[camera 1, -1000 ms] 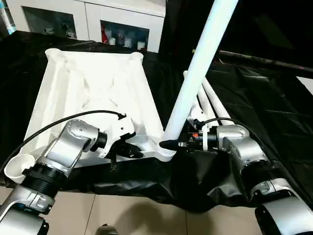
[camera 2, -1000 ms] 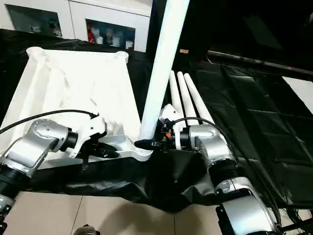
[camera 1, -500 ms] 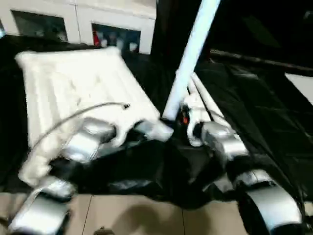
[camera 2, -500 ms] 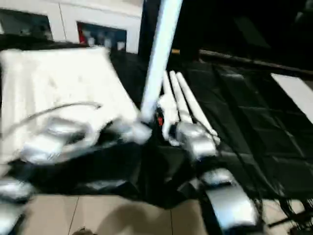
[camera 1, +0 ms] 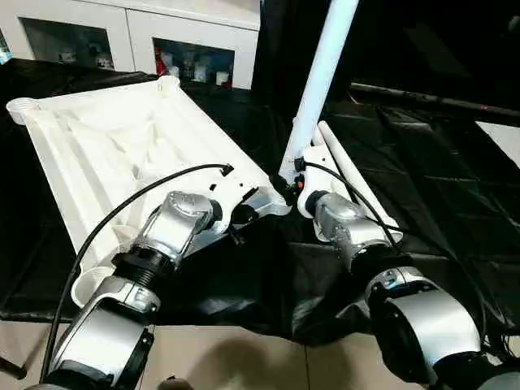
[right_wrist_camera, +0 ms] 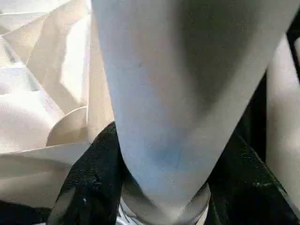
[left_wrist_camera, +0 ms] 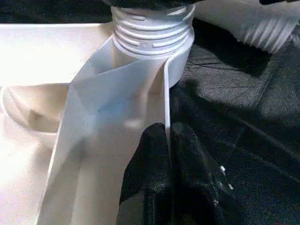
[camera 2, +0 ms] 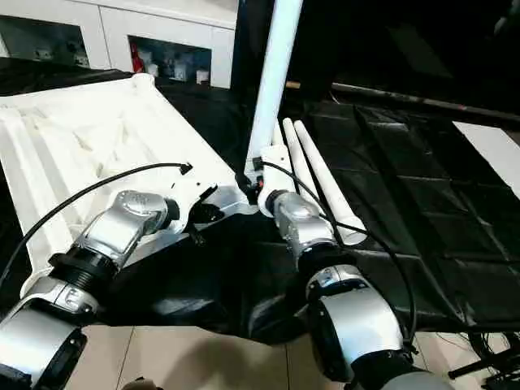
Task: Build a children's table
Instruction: Rotate leg to tighten
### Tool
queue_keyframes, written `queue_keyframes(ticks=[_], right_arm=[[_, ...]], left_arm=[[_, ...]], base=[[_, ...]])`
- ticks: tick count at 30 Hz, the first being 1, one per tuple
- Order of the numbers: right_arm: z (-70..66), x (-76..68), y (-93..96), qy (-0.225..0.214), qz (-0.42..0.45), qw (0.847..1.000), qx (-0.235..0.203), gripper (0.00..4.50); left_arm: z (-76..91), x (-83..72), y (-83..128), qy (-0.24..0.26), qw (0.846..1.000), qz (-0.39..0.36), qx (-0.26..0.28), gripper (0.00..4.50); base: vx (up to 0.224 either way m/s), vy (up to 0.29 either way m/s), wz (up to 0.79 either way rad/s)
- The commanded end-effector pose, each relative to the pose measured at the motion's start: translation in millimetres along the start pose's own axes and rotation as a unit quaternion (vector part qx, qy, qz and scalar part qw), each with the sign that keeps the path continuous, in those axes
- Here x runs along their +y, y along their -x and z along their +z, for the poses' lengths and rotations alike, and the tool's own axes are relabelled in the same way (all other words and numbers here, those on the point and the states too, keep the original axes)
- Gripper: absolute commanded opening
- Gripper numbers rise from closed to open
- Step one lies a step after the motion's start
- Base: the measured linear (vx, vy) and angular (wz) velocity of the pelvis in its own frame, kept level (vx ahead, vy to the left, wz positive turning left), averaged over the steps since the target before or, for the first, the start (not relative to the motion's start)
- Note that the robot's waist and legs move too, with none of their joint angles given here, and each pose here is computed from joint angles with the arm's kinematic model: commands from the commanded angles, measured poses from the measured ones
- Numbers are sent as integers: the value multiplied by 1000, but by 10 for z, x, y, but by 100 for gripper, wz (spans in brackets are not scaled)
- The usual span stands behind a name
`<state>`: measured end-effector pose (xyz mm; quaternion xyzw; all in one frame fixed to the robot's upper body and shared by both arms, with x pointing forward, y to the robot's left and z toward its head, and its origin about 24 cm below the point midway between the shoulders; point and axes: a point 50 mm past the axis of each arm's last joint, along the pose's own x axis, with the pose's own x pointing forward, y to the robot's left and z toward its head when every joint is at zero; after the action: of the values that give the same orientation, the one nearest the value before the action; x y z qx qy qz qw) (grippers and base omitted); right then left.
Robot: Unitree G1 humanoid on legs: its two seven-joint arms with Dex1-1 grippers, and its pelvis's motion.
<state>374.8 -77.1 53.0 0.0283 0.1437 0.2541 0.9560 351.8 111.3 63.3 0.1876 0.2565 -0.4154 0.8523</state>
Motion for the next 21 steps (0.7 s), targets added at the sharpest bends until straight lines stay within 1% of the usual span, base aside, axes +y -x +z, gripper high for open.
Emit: queue_keyframes(ticks=[1, 2, 3, 4, 5, 7, 9, 10, 11, 12, 13, 16, 18, 19, 21], right_arm=[[-211, 19, 32, -3, 21, 999, 44, 284], [-201, 7, 38, -1, 24, 999, 42, 297], [-188, -5, 48, -1, 35, 999, 39, 297], [-152, -49, 87, -1, 69, 997, 28, 297], [-147, -58, 97, -2, 77, 997, 26, 297], [-124, -116, 178, 9, 134, 991, 16, 297], [-109, -158, 245, 17, 169, 985, 11, 297], [-94, -190, 304, 32, 198, 980, 8, 297], [-92, -196, 315, 35, 203, 979, 8, 297], [-81, -234, 400, 58, 237, 970, 5, 297], [-79, -243, 430, 65, 249, 966, 5, 297], [-79, -251, 517, 81, 291, 953, 10, 297], [-85, -242, 603, 90, 334, 938, 17, 297], [-85, -242, 603, 90, 334, 938, 17, 297], [-104, -228, 675, 97, 368, 924, 32, 297]], left_arm=[[28, -47, -14, -8, 999, -20, -32, 0], [21, -51, -5, -11, 999, -25, -34, 0], [14, -58, 11, -18, 999, -34, -37, 0], [-26, -80, 62, -28, 997, -62, -38, 0], [-37, -84, 73, -28, 997, -68, -37, 0], [-89, -133, 156, -53, 991, -114, -45, 0], [-127, -172, 222, -56, 986, -153, -47, 0], [-152, -211, 282, -62, 979, -189, -47, 0], [-157, -218, 294, -63, 978, -195, -47, 0], [-201, -269, 373, -71, 968, -237, -42, 0], [-217, -281, 397, -71, 965, -249, -39, 0], [-248, -312, 450, -70, 958, -274, -36, 0], [-261, -334, 485, -72, 954, -288, -35, 0], [-261, -334, 485, -72, 954, -288, -35, 0], [-267, -344, 507, -75, 952, -293, -33, 0]], base=[[0, 0, 0], [0, 0, 0], [0, 0, 0], [0, 0, 0], [0, 0, 0], [0, 0, 0], [0, 0, 0], [0, 0, 0], [0, 0, 0], [0, 0, 0], [0, 0, 0], [0, 0, 0], [0, 0, 0], [0, 0, 0], [0, 0, 0]])
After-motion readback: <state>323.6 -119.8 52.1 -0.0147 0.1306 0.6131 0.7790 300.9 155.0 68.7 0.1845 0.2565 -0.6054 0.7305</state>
